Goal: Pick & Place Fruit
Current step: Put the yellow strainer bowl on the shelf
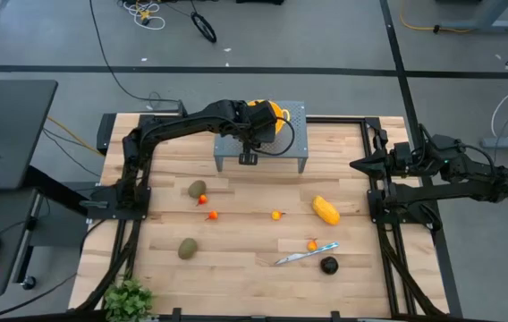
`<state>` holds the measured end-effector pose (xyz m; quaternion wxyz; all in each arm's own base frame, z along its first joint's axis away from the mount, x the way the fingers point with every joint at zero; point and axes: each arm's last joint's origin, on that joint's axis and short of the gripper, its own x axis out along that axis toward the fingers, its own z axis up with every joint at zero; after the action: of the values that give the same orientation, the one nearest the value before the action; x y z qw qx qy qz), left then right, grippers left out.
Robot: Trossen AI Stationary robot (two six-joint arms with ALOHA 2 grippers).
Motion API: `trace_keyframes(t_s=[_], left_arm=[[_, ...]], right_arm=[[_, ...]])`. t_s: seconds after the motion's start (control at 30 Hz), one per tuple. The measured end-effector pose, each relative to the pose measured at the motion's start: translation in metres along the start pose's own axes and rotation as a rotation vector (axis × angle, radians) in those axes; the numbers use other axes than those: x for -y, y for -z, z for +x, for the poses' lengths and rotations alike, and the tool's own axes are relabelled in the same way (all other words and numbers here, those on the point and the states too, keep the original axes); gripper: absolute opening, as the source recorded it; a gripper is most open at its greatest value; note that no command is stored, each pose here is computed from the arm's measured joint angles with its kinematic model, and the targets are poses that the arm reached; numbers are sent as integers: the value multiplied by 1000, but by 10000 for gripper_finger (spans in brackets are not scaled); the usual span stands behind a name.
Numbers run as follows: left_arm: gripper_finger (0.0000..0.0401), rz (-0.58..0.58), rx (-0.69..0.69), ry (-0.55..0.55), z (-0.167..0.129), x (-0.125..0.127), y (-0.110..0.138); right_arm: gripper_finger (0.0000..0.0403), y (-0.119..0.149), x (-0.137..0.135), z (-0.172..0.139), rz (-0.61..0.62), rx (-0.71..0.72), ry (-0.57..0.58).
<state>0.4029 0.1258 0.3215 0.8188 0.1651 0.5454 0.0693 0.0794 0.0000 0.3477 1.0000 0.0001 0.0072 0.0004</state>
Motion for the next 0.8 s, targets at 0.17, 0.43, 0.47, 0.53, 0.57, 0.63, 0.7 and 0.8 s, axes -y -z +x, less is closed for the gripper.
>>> trace_keyframes(t_s=[0.17,0.43,0.47,0.53,0.57,0.63,0.7,0.8], left_arm=[[29,6,0,1,0,0,0],[103,14,13,30,1,1,0],[117,15,13,28,1,1,0],[143,14,12,25,1,1,0],[156,14,11,23,1,1,0],[180,15,10,21,1,1,0],[201,16,10,21,1,1,0],[225,16,10,21,1,1,0]], right_arm=[[8,0,0,0,0,0,0],[8,0,0,0,0,0,0],[8,0,0,0,0,0,0],[8,0,0,0,0,0,0],[8,0,0,0,0,0,0],[8,0,0,0,0,0,0],[8,0,0,0,0,0,0],[8,0,0,0,0,0,0]])
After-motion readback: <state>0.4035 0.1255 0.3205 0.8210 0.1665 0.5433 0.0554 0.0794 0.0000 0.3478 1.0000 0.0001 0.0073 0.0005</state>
